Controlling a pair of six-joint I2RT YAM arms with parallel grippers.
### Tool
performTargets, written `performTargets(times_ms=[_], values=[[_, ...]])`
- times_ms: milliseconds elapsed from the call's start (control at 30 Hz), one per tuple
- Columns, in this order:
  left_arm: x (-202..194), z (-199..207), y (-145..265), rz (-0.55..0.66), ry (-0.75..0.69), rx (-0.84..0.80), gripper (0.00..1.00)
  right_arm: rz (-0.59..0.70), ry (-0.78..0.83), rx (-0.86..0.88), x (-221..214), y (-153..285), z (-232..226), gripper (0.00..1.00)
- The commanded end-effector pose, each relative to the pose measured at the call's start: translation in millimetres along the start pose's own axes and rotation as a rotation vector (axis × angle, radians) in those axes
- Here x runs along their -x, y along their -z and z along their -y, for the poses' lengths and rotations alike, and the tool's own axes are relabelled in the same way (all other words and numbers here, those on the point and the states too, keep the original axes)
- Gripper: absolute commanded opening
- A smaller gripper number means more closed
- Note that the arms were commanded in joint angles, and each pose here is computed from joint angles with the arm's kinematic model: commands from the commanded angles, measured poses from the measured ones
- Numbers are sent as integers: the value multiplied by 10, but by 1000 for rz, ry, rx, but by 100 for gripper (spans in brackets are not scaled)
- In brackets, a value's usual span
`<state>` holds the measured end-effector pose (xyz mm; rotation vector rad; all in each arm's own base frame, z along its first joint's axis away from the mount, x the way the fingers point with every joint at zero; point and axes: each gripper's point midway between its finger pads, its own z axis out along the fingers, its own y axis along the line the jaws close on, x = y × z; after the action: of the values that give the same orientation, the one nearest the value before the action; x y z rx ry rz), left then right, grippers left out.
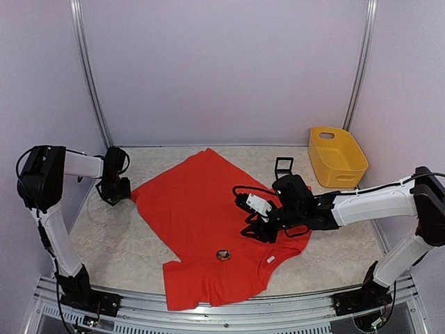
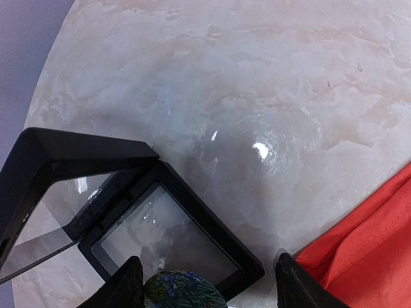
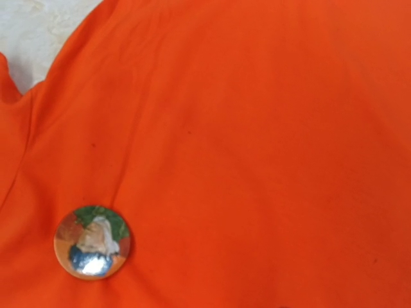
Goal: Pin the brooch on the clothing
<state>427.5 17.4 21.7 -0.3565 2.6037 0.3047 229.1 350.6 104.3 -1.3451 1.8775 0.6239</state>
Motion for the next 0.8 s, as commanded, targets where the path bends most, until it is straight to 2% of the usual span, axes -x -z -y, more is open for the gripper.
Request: performTargets(times_ms=[0, 467, 767], values=[[-268, -42, -83, -85, -28, 8, 65, 26, 8, 1, 77, 80, -2, 43], [-258, -189, -55, -94, -46, 81, 54, 46, 25, 3, 100, 142, -19, 43], [-130, -94, 93, -55, -173, 146, 64, 49, 28, 9, 104, 143, -30, 43]])
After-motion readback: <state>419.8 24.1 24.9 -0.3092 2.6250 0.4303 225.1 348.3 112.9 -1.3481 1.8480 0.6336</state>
